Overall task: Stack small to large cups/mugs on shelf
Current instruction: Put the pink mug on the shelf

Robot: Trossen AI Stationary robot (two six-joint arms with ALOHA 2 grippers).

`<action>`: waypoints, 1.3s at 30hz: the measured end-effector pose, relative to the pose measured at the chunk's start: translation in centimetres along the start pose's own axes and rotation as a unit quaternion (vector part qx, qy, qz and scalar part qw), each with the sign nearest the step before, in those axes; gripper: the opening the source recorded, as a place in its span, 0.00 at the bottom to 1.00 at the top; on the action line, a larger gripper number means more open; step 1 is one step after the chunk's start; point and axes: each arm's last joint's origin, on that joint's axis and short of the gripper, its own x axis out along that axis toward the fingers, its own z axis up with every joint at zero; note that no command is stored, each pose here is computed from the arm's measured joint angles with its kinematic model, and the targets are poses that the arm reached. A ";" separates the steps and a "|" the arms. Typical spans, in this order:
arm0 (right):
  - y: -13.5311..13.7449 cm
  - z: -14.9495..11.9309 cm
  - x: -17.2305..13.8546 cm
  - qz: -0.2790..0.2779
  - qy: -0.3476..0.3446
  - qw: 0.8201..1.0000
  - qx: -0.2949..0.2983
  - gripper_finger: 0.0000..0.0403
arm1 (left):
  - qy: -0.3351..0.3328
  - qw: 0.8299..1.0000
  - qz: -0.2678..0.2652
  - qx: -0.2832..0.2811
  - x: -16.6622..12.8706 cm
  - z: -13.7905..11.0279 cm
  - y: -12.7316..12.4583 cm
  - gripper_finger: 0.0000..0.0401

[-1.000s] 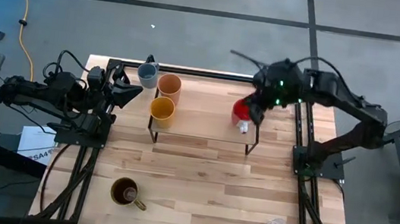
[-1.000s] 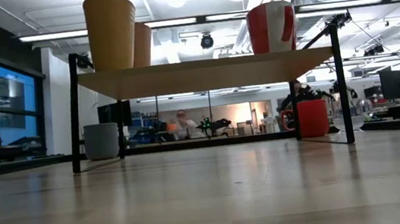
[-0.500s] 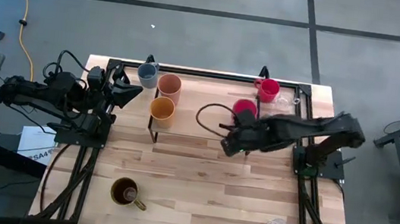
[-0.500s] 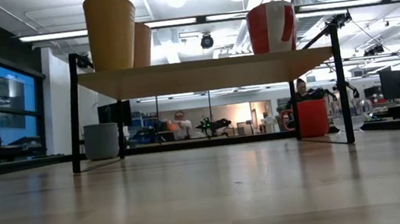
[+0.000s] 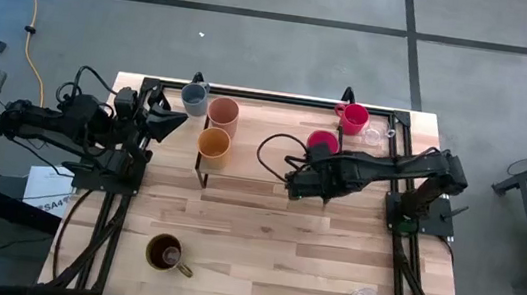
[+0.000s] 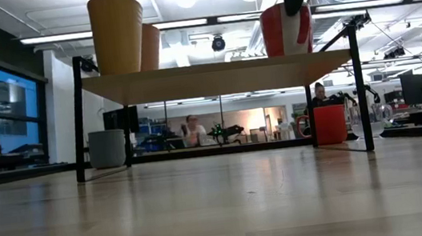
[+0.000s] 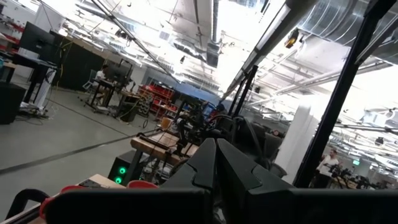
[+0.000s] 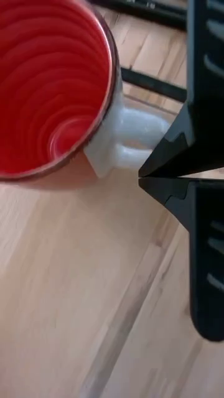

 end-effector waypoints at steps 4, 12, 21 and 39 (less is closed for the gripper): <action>-0.5 0.1 0.1 -0.018 0.018 0.999 -0.019 0.00 | 0.000 1.000 0.000 0.000 0.0 0.0 0.0 0.01; -0.9 0.8 0.2 -0.013 0.030 0.997 -0.069 0.00 | 0.000 1.000 0.000 0.000 0.0 0.0 0.0 0.01; -1.7 2.5 1.0 -0.020 0.046 0.996 -0.077 0.00 | 0.000 1.000 0.000 0.000 0.0 0.0 0.0 0.01; -2.9 4.1 1.3 0.015 0.103 0.987 -0.123 0.00 | 0.000 1.000 0.000 0.000 0.0 0.0 0.0 0.01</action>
